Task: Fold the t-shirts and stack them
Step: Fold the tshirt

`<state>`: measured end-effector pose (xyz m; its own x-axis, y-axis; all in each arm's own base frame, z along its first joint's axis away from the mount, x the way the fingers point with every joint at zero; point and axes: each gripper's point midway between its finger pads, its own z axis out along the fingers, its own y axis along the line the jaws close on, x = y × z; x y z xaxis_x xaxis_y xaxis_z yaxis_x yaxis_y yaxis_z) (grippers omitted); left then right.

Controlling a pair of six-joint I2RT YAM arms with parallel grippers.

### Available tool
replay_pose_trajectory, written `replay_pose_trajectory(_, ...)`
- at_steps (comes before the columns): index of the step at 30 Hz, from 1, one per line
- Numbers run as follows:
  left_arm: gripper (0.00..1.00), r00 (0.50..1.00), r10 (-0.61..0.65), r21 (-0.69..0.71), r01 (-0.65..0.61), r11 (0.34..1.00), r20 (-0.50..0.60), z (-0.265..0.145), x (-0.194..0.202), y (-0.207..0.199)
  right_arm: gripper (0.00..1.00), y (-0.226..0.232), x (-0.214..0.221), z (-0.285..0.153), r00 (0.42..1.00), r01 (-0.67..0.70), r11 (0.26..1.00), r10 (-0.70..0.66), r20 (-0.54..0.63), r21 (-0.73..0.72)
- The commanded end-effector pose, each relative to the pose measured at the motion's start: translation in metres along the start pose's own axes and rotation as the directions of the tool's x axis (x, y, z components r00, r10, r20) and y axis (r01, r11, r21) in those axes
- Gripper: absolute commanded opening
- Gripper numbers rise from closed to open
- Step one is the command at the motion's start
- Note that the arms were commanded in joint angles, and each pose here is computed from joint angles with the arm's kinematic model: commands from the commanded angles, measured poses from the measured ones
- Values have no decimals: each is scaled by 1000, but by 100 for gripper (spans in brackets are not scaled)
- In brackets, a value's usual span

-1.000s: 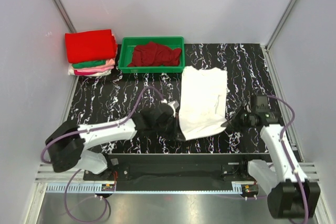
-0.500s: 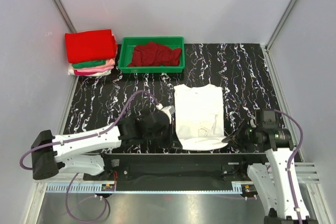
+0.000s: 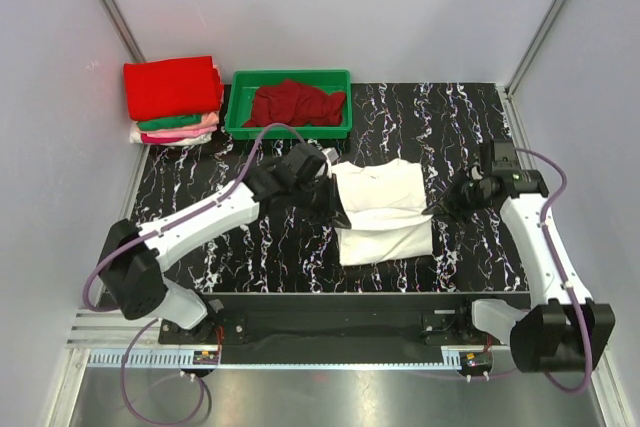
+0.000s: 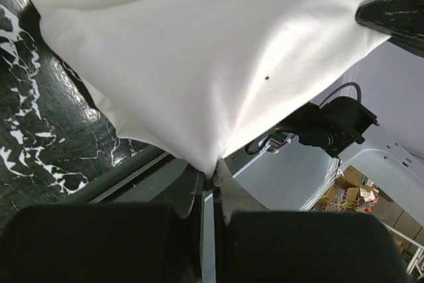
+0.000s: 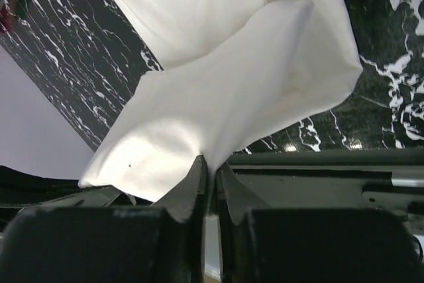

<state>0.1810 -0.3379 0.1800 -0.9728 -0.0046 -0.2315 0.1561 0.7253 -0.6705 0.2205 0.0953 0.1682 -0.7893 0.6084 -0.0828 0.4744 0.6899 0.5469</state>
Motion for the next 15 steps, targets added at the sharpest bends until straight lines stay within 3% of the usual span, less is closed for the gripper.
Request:
replay_pose_trajectory(1,0,998,55,84,-52,995,-27,-12,-13,-19,0,24,-31,-6,993,85,996,-81,89,-35)
replay_pose_trajectory(15,0,995,-31,170,46,984,-90,8,-68,2,0,49,-81,35,995,98,995,-97,31,-23)
